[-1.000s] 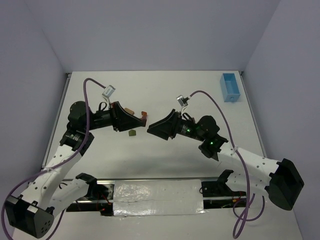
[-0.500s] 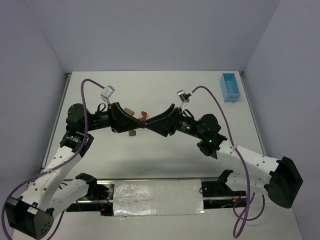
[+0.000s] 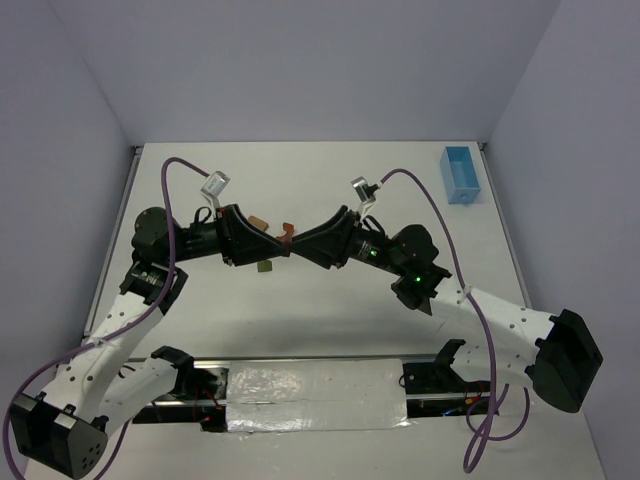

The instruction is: Build the wood block tower

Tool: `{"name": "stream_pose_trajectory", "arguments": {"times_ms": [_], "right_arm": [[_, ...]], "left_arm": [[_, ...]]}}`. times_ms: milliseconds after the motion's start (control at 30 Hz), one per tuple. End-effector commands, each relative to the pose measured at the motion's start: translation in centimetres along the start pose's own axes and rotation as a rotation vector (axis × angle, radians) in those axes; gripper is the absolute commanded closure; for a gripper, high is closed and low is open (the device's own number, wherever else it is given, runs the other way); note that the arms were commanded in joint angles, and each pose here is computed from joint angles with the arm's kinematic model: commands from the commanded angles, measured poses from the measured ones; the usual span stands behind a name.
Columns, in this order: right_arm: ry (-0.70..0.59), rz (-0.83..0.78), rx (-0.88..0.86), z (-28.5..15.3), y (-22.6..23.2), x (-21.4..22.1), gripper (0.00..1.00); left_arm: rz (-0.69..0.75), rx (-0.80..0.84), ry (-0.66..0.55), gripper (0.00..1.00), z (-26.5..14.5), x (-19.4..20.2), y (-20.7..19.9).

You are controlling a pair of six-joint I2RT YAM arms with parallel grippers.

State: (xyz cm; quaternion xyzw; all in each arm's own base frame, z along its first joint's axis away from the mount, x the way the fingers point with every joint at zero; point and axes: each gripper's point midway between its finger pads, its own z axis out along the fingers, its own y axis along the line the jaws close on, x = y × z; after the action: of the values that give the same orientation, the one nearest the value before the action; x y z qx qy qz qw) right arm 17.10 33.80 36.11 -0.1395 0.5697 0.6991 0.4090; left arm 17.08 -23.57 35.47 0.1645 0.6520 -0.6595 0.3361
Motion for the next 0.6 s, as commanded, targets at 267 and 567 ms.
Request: {"name": "stream_pose_trajectory", "arguments": {"times_ms": [267, 567], "right_arm": [[-0.016, -0.046, -0.099, 0.52, 2.31, -0.85, 0.77], [-0.008, -0.049, -0.086, 0.47, 1.82, -0.61, 0.86]], "left_arm": [[0.071, 0.071, -0.005, 0.93, -0.16, -0.54, -2.45], [0.068, 0.049, -0.008, 0.53, -0.09, -0.58, -1.94]]}}
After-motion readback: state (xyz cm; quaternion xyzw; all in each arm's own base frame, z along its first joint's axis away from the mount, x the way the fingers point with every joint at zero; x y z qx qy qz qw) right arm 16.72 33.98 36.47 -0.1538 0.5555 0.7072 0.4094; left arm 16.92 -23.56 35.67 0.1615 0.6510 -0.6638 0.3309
